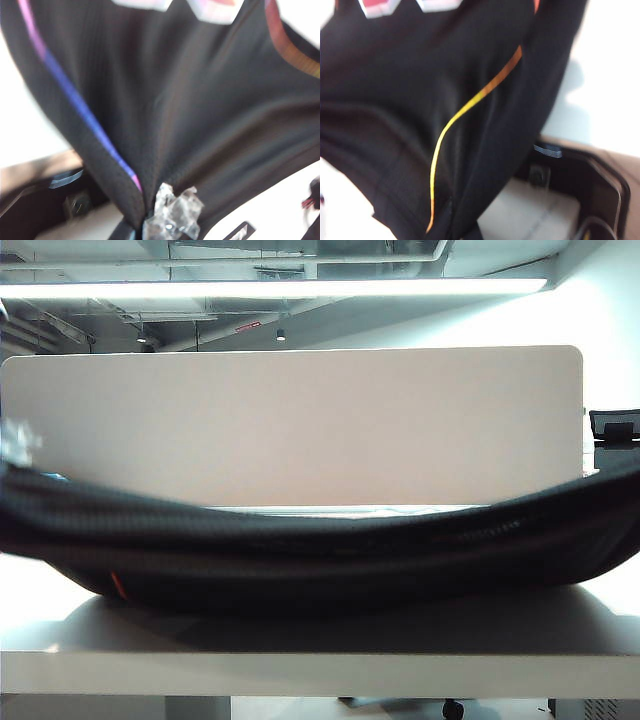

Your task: Fold the bottom side of the basketball jersey horizontally towards the center, about one-third of the way, and then fold the bottom of the basketball jersey up towards the top, creating a neat rectangle.

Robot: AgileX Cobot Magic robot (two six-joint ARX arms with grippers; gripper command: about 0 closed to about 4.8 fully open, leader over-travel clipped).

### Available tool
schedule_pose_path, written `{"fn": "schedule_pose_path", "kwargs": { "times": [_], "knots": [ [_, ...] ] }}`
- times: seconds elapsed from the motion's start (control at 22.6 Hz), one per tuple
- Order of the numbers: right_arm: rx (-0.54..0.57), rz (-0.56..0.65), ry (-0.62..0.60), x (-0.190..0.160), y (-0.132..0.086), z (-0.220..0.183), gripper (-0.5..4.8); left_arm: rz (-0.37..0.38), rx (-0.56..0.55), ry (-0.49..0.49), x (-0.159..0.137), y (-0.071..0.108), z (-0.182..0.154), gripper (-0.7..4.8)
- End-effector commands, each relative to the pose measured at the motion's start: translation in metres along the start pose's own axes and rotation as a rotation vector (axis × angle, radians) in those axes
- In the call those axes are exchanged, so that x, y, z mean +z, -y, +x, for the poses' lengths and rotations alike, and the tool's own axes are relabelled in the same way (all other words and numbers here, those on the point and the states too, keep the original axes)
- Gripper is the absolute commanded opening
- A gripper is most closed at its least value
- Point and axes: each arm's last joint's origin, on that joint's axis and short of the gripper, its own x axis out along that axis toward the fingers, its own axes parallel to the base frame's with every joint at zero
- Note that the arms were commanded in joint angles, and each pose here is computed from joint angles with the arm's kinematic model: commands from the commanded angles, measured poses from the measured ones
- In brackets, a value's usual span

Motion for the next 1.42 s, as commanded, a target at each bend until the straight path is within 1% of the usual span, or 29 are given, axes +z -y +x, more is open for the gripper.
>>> {"fn": "schedule_pose_path", "kwargs": {
  "times": [0.04, 0.09, 0.18, 0.22, 0.27, 0.31, 0.35, 0.4, 0.44, 0.49, 0.53, 0.58, 0.66, 0.75, 0.8, 0.89, 0.93, 0.97, 1.02, 1.06, 1.11, 1.15, 1.2, 1.24, 1.28, 1.33, 1.42],
  "knots": [
    [0.033, -0.006, 0.167, 0.016, -0.009, -0.006, -0.05, 0.022, -0.062, 0.147, 0.017, 0.007, -0.002, -0.06],
    [0.039, -0.012, 0.197, 0.023, -0.009, -0.006, -0.05, 0.036, -0.069, 0.166, 0.021, 0.007, -0.001, -0.06],
    [0.024, -0.041, 0.256, 0.048, -0.010, -0.005, -0.05, 0.072, -0.060, 0.205, 0.043, 0.008, 0.006, -0.06],
    [0.010, -0.055, 0.278, 0.066, -0.011, -0.002, -0.05, 0.096, -0.058, 0.224, 0.060, 0.009, 0.011, -0.06],
    [0.003, -0.064, 0.291, 0.079, -0.010, 0.000, -0.05, 0.137, -0.056, 0.238, 0.073, 0.011, 0.015, -0.06],
    [-0.009, -0.077, 0.305, 0.101, -0.009, 0.004, -0.05, 0.167, -0.042, 0.240, 0.096, 0.013, 0.022, -0.06],
    [-0.012, -0.082, 0.303, 0.115, -0.008, 0.009, -0.05, 0.188, -0.018, 0.239, 0.112, 0.013, 0.028, -0.06],
    [-0.015, -0.081, 0.289, 0.138, -0.005, 0.017, -0.05, 0.216, 0.030, 0.235, 0.138, 0.012, 0.039, -0.06],
    [-0.017, -0.078, 0.283, 0.147, -0.003, 0.022, -0.05, 0.221, 0.045, 0.233, 0.148, 0.010, 0.044, -0.06],
    [-0.019, -0.071, 0.267, 0.165, 0.001, 0.032, -0.05, 0.225, 0.075, 0.229, 0.169, 0.007, 0.056, -0.06],
    [-0.019, -0.067, 0.262, 0.173, 0.004, 0.038, -0.05, 0.221, 0.091, 0.231, 0.179, 0.004, 0.062, -0.06],
    [-0.021, -0.064, 0.257, 0.185, 0.009, 0.048, -0.05, 0.214, 0.124, 0.240, 0.195, -0.002, 0.073, -0.06],
    [-0.020, -0.064, 0.263, 0.196, 0.016, 0.060, -0.05, 0.215, 0.168, 0.271, 0.209, -0.008, 0.084, -0.06],
    [-0.019, -0.071, 0.277, 0.204, 0.023, 0.072, -0.05, 0.218, 0.187, 0.289, 0.220, -0.015, 0.096, -0.06],
    [-0.029, -0.075, 0.289, 0.207, 0.026, 0.077, -0.05, 0.215, 0.196, 0.293, 0.223, -0.019, 0.099, -0.06],
    [-0.033, -0.091, 0.320, 0.214, 0.032, 0.086, -0.03, 0.213, 0.257, 0.323, 0.228, -0.027, 0.108, -0.05],
    [-0.030, -0.100, 0.333, 0.216, 0.033, 0.089, 0.31, 0.219, 0.267, 0.335, 0.229, -0.028, 0.110, -0.01],
    [-0.027, -0.107, 0.344, 0.218, 0.034, 0.091, 0.93, 0.239, 0.268, 0.340, 0.230, -0.030, 0.112, 0.28],
    [-0.026, -0.114, 0.358, 0.219, 0.034, 0.091, 1.70, 0.271, 0.269, 0.345, 0.231, -0.031, 0.114, 1.00],
    [-0.024, -0.125, 0.375, 0.221, 0.034, 0.091, 2.63, 0.293, 0.272, 0.347, 0.231, -0.031, 0.114, 1.70],
    [-0.023, -0.130, 0.388, 0.222, 0.034, 0.090, 3.24, 0.319, 0.278, 0.349, 0.232, -0.031, 0.114, 2.30],
    [-0.023, -0.132, 0.401, 0.224, 0.035, 0.088, 3.60, 0.335, 0.280, 0.353, 0.232, -0.030, 0.114, 2.54],
    [-0.026, -0.131, 0.407, 0.226, 0.036, 0.085, 3.65, 0.339, 0.279, 0.356, 0.233, -0.030, 0.114, 2.62],
    [-0.026, -0.126, 0.404, 0.227, 0.035, 0.082, 3.64, 0.337, 0.279, 0.355, 0.233, -0.030, 0.113, 2.81],
    [-0.025, -0.113, 0.391, 0.227, 0.035, 0.077, 3.64, 0.333, 0.279, 0.347, 0.232, -0.030, 0.112, 2.83],
    [-0.028, -0.101, 0.375, 0.226, 0.035, 0.075, 3.58, 0.322, 0.283, 0.338, 0.231, -0.031, 0.110, 2.83],
    [-0.027, -0.080, 0.324, 0.220, 0.034, 0.069, 3.30, 0.297, 0.288, 0.286, 0.226, -0.031, 0.104, 2.82]
  ]
}}
